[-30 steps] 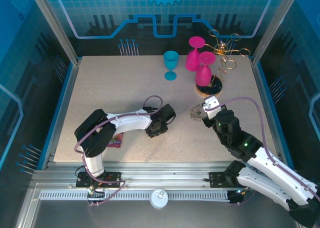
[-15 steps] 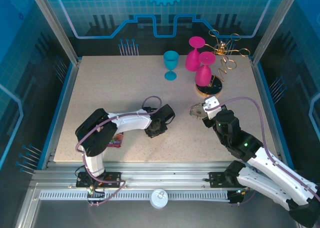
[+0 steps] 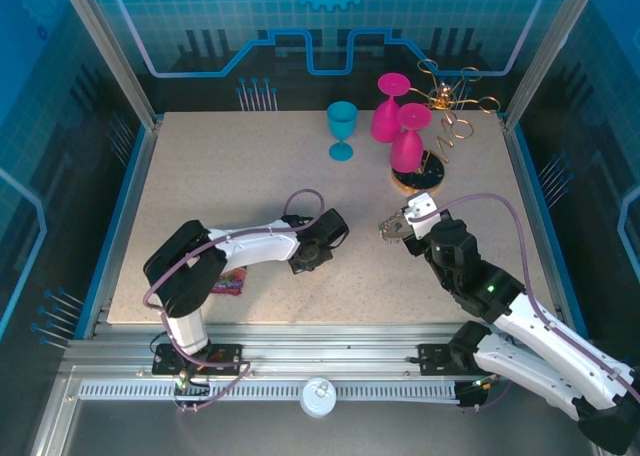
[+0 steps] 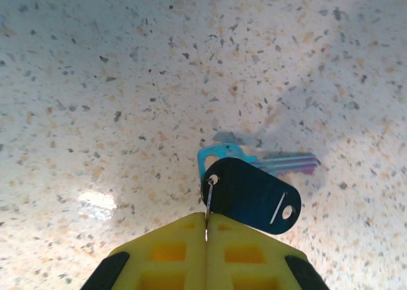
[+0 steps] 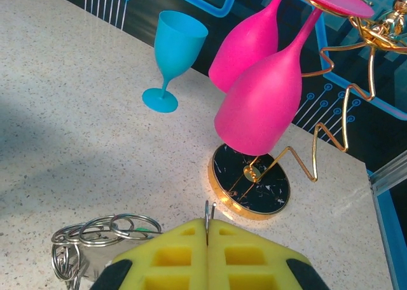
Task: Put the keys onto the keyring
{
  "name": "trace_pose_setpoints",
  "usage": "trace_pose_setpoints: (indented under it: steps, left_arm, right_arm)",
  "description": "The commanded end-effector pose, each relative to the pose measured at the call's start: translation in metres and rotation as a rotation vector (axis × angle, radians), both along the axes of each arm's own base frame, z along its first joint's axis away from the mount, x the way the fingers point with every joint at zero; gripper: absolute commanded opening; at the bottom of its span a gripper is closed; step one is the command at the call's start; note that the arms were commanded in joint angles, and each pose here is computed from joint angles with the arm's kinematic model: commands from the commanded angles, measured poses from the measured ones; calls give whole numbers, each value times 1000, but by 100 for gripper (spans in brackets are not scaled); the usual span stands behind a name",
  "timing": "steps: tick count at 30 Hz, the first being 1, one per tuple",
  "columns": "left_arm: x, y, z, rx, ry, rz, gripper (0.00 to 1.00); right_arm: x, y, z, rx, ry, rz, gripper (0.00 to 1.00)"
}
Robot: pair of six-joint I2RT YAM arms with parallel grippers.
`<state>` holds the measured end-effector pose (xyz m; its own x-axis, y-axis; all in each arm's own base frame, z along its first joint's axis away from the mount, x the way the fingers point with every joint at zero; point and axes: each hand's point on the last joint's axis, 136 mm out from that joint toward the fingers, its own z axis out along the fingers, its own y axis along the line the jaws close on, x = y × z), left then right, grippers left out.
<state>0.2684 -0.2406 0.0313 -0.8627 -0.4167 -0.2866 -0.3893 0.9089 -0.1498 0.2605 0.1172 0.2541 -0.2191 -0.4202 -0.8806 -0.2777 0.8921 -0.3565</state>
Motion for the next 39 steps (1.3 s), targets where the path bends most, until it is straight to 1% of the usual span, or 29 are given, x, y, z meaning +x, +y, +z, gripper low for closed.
trace_pose_setpoints:
  steps: [1, 4, 7, 11, 14, 16, 19, 21, 25, 29, 31, 36, 39]
  left_arm:
    - [-8, 9, 18, 35, -36, -91, 0]
    - [-14, 3, 25, 8, -29, -200, 0]
    - [-23, 4, 29, 21, 11, -275, 0]
    - [-36, -7, 26, -6, 109, -403, 0]
    - [-46, -11, 15, -9, 183, -463, 0]
    - [-48, -13, 10, -14, 205, -483, 0]
    - [-49, -20, 8, -64, 216, -500, 0]
    - [-52, -22, 4, -94, 244, -509, 0]
    - [-57, -20, -1, -93, 280, -519, 0]
    - [-58, -17, -3, -85, 279, -519, 9]
    - [-57, -15, -1, -78, 267, -515, 18]
    - [-53, -17, 3, -95, 239, -488, 30]
    - [-54, -19, 1, -110, 236, -460, 33]
  right_arm:
    - [0, 4, 11, 42, -14, 7, 0]
    - [0, 6, 9, 46, -9, 13, 0]
    - [0, 7, 9, 44, -7, 16, 0]
    - [0, 7, 8, 45, -5, 16, 0]
    - [0, 8, 8, 46, -3, 18, 0]
    - [0, 9, 7, 45, -2, 21, 0]
    - [-1, 9, 8, 43, 0, 22, 0]
    - [-1, 8, 9, 44, -1, 21, 0]
    - [-1, 9, 8, 44, -1, 23, 0]
    - [-1, 10, 8, 45, -2, 24, 0]
    - [0, 10, 9, 47, -4, 24, 0]
    - [-1, 10, 9, 46, -3, 24, 0]
    - [-1, 10, 9, 46, -4, 25, 0]
